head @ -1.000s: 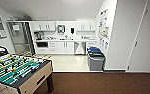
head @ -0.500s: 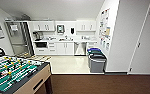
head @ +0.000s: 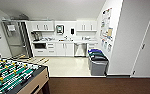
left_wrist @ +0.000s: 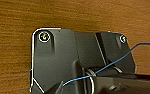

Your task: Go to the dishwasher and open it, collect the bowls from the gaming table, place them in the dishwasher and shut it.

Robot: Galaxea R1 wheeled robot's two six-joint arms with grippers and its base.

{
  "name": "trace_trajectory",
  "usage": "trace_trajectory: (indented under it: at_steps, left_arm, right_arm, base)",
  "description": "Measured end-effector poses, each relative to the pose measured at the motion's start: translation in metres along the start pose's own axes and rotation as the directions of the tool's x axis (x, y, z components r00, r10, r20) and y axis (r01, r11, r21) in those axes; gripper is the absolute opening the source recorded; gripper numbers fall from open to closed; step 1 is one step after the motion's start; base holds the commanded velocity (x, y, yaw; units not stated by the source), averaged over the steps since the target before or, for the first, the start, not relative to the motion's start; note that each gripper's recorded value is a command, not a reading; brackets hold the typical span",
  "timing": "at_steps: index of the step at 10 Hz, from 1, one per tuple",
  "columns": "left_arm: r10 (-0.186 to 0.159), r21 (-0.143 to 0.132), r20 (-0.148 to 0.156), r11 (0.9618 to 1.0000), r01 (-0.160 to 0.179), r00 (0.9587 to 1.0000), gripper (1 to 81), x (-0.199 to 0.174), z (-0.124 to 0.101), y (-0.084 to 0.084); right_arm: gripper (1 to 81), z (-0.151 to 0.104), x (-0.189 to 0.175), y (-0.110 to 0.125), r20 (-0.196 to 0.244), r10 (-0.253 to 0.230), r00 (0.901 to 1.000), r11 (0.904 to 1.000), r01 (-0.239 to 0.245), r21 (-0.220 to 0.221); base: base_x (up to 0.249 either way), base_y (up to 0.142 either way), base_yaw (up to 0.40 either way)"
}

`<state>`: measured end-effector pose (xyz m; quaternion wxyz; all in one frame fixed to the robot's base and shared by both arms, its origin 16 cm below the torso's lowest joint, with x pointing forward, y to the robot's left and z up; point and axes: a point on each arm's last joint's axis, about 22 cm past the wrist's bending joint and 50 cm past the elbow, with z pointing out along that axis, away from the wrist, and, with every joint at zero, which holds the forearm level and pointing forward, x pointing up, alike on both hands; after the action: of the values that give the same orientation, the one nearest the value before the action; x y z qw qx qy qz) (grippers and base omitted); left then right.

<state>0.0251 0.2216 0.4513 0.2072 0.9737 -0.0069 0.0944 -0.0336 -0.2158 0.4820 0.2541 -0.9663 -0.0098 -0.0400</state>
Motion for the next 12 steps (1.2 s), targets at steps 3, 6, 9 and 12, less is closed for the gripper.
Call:
trace_trajectory:
  at_steps: [3, 6, 9, 12]
  left_arm:
    - [-0.001, -0.002, 0.001, 1.0000, 0.001, 1.0000, 81.1, -0.002, 0.000, 0.002]
    - [0.005, -0.005, 0.000, 1.0000, -0.005, 1.0000, 81.1, -0.001, 0.001, 0.003]
    - [0.005, -0.004, 0.000, 1.0000, -0.005, 1.0000, 81.1, -0.001, 0.001, 0.003]
    - [0.004, -0.008, 0.001, 1.0000, -0.004, 1.0000, 81.1, -0.002, 0.002, 0.005]
  right_arm:
    - [81.1, 0.000, 0.000, -0.007, -0.001, 0.001, 1.0000, 0.9999, -0.001, 0.016]
    - [81.1, -0.002, 0.001, -0.003, -0.002, 0.001, 1.0000, 0.9999, -0.001, 0.011]
    - [81.1, -0.001, 0.002, -0.009, -0.003, 0.002, 1.0000, 0.9998, -0.002, 0.022]
    - [81.1, -0.001, 0.001, -0.011, -0.003, 0.002, 1.0000, 0.9997, -0.002, 0.026]
  base:
    - [0.275, 0.000, 0.000]
    - [0.275, 0.000, 0.000]
    - [0.275, 0.000, 0.000]
    - [0.276, 0.000, 0.000]
